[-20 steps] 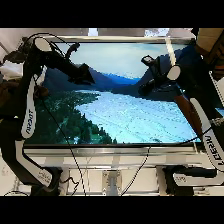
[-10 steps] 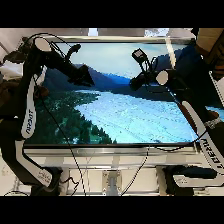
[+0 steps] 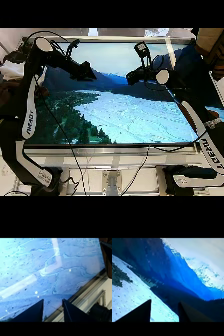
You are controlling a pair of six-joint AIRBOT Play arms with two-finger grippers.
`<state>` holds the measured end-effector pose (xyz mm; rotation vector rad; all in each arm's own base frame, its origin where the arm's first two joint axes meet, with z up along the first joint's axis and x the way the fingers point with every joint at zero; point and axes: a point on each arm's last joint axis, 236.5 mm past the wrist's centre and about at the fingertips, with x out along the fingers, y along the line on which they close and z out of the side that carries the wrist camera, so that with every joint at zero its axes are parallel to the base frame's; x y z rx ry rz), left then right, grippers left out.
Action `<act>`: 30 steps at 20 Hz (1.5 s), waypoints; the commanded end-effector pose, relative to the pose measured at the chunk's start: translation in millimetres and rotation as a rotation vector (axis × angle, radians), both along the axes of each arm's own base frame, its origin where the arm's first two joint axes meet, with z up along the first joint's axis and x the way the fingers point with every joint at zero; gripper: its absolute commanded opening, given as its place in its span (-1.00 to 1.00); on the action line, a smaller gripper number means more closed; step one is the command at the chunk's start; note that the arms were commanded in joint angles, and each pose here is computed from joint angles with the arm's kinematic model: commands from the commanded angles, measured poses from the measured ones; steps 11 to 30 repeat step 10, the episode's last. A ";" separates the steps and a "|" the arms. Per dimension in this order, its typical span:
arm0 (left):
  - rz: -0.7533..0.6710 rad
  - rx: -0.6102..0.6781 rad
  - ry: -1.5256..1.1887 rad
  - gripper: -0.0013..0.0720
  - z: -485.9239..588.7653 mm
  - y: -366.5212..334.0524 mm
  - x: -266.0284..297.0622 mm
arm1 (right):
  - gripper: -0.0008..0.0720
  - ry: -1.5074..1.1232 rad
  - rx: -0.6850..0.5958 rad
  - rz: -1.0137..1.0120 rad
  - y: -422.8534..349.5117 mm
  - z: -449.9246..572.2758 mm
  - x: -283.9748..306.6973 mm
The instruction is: Fold the shirts.
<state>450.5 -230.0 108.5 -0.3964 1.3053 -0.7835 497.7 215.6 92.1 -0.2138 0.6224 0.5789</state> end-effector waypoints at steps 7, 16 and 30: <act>0.026 -0.015 -0.053 -0.57 3.7 -12.8 11.5 | 0.00 0.242 -0.037 0.074 4.1 -36.7 -47.1; -0.019 -0.008 -0.102 -0.75 3.7 -15.6 11.4 | -0.27 0.227 -0.040 0.068 2.2 -35.5 -43.7; -0.019 -0.008 -0.102 -0.75 3.7 -15.6 11.4 | -0.27 0.227 -0.040 0.068 2.2 -35.5 -43.7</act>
